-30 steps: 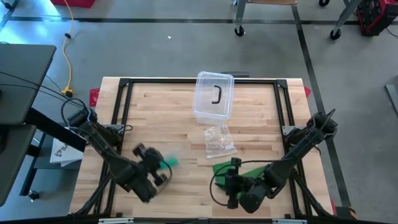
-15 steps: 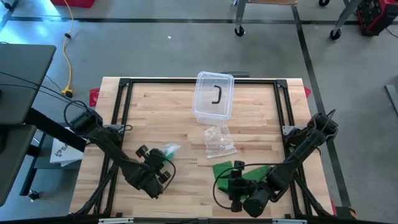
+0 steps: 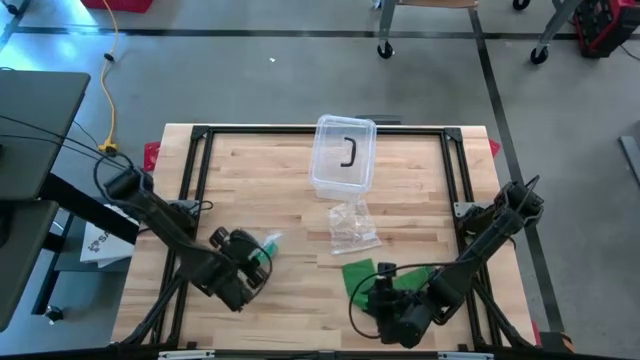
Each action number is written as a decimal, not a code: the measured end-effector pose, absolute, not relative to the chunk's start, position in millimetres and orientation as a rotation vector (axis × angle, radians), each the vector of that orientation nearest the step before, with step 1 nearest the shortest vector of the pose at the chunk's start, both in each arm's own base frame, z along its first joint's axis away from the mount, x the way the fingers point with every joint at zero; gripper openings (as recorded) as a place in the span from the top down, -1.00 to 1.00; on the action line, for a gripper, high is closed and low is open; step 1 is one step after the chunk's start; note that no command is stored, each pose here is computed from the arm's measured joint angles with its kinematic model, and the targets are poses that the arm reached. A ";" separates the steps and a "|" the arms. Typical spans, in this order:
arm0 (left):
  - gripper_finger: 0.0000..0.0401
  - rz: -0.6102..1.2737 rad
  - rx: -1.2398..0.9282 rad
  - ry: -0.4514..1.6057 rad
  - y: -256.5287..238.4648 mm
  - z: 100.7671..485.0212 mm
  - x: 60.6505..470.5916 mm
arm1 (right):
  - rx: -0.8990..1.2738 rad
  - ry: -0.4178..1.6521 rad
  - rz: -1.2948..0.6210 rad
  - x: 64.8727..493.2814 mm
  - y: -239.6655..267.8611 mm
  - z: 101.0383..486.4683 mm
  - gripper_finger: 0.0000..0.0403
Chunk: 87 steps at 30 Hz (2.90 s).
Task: Roll bandage
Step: Open the transparent zip bag
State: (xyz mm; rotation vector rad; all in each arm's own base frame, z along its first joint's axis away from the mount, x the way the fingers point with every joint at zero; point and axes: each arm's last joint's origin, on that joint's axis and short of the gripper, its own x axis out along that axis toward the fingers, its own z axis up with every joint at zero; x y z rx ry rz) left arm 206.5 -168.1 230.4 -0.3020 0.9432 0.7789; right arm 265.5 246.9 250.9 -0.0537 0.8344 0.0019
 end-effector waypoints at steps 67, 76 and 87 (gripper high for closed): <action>0.23 0.320 -0.194 0.313 -274.9 187.0 298.4 | -0.073 0.938 -0.050 341.4 82.4 116.6 0.96; 0.23 0.323 -0.053 0.312 -273.9 188.2 299.1 | -0.034 0.829 -0.001 333.2 89.4 159.2 0.99; 0.23 0.317 -0.093 0.314 -274.4 187.9 299.0 | -0.058 0.950 -0.019 321.0 90.7 155.8 0.75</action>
